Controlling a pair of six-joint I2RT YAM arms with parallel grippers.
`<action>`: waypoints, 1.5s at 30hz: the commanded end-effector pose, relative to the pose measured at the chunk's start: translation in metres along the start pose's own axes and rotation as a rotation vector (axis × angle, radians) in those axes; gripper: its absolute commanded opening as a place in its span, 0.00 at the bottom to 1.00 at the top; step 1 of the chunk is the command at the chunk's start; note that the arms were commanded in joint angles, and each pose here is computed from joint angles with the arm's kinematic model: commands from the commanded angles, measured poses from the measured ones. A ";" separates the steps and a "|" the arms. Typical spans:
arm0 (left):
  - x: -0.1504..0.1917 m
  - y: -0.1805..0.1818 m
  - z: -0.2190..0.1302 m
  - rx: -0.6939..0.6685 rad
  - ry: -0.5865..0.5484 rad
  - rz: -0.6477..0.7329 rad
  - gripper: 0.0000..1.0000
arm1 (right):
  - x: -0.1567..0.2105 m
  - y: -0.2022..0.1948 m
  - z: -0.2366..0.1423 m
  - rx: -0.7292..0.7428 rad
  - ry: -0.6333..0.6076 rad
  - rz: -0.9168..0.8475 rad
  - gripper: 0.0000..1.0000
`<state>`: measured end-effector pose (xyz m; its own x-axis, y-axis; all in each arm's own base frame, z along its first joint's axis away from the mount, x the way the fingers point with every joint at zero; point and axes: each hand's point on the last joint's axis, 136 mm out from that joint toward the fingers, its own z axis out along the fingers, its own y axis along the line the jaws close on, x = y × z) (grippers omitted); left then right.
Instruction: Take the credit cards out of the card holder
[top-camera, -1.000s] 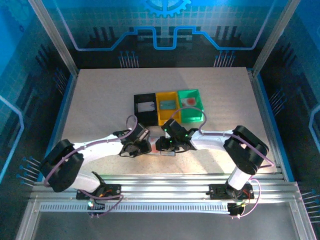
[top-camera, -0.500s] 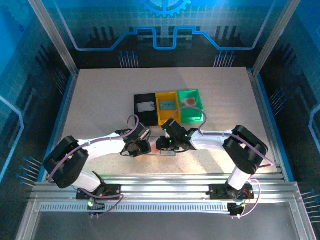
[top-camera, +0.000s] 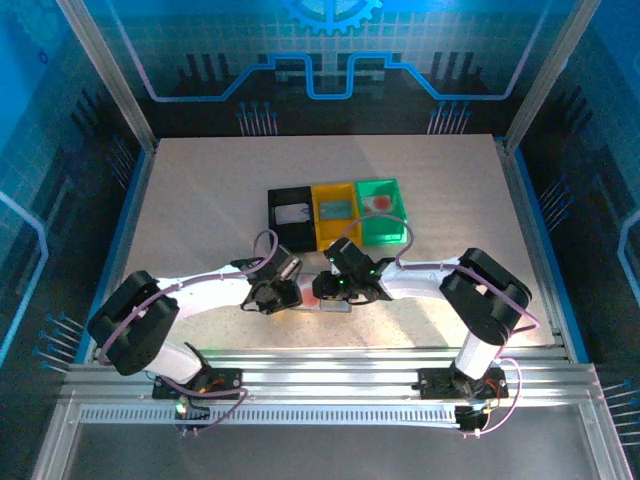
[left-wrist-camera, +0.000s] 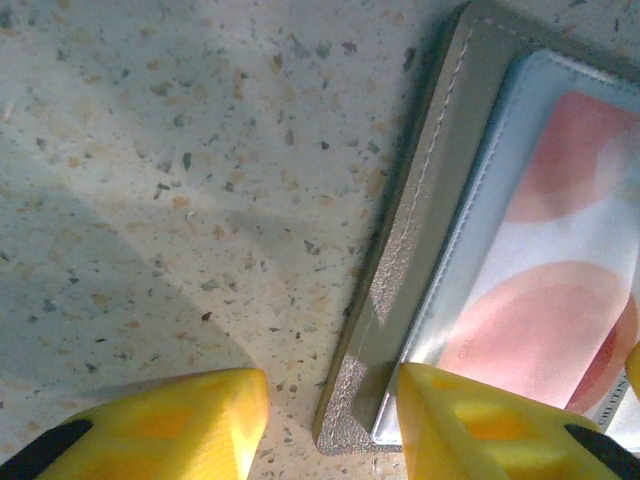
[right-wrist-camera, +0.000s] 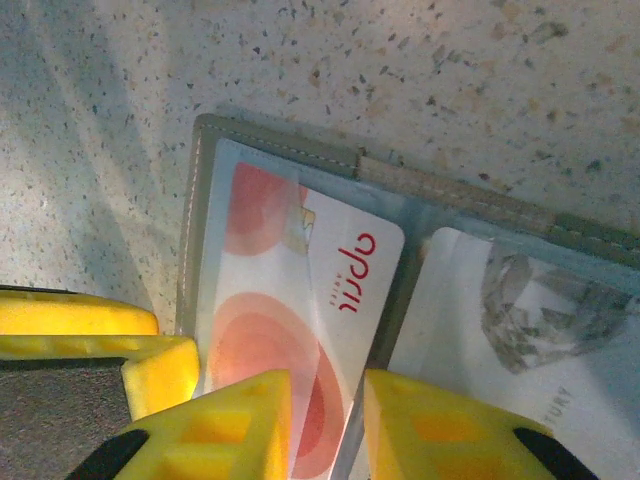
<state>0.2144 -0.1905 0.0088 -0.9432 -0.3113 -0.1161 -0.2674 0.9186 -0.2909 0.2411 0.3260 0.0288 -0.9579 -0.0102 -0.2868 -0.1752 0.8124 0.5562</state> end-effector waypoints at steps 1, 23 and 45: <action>0.017 0.003 0.030 0.031 0.078 -0.003 0.41 | 0.002 -0.008 0.005 -0.005 0.002 0.023 0.25; 0.019 -0.001 0.033 0.041 0.085 0.002 0.41 | 0.001 0.012 0.001 -0.178 -0.062 0.003 0.13; 0.017 -0.002 0.029 0.045 0.072 0.003 0.41 | 0.000 -0.007 -0.016 -0.156 -0.104 0.021 0.00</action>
<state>0.2141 -0.1903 0.0072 -0.9426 -0.3143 -0.1130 -0.2717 0.9183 -0.2878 0.2383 0.3178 0.0348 -0.9374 0.0720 -0.3408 -0.1908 0.7122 0.6755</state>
